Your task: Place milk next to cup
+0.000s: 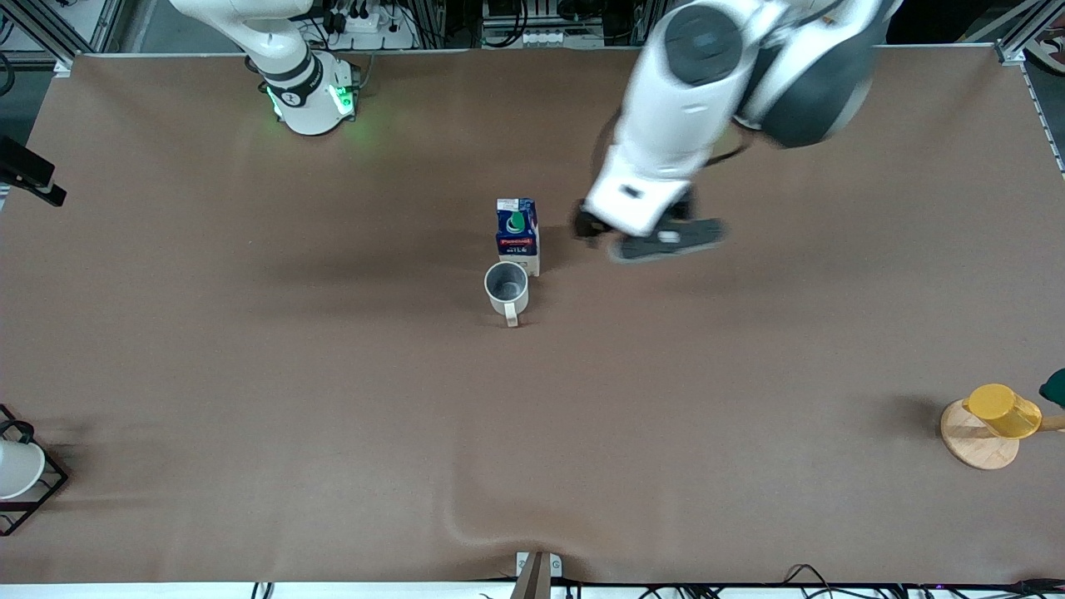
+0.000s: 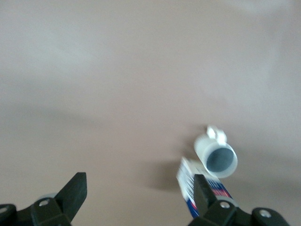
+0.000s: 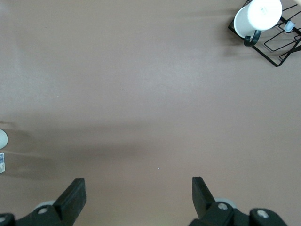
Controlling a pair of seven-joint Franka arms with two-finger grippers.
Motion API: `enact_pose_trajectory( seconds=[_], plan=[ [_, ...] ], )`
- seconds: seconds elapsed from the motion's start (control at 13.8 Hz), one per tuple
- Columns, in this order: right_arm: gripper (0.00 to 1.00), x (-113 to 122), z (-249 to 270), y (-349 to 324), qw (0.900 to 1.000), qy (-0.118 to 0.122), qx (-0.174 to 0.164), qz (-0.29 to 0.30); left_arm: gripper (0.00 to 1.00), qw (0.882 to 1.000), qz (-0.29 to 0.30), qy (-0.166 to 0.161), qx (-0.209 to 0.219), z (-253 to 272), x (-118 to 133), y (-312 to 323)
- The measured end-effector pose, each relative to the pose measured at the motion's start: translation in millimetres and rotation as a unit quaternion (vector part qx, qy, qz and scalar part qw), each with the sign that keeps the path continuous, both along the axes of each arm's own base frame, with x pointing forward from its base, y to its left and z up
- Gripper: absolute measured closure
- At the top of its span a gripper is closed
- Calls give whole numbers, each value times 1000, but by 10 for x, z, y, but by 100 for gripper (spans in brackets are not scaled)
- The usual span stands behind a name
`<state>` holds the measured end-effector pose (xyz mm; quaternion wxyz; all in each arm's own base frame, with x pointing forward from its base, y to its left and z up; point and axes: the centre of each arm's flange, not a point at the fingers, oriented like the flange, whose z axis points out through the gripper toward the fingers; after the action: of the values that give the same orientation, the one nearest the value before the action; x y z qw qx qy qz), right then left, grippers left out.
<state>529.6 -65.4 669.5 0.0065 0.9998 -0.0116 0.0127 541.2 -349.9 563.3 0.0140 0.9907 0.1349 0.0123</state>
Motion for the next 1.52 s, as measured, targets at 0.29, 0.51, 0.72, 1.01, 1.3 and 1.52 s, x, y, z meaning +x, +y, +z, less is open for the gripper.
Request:
enact_pose_trajectory(
  seconds=[0.29, 0.51, 0.72, 1.01, 1.3, 1.52],
  plan=[
    [0, 74, -149, -5, 1000, 15, 0, 26, 0, 999, 32, -10, 12, 263, 465, 1293],
    [0, 120, -220, 14, 999, 21, 0, 29, 0, 998, 49, 16, 22, 309, 565, 2018],
    [0, 114, -226, 18, 999, 24, 0, 29, 0, 998, 57, 23, 24, 417, 509, 2231],
    [0, 107, -229, 38, 999, 28, 1, 30, 0, 999, 35, 19, 25, 671, 364, 2474],
    [0, 107, -210, 74, 999, 24, 15, 17, 0, 1000, -13, 15, 23, 796, 241, 2861],
    [0, 107, -211, 96, 999, 24, 19, 13, 0, 999, -31, 20, 24, 756, 121, 2929]
  ],
)
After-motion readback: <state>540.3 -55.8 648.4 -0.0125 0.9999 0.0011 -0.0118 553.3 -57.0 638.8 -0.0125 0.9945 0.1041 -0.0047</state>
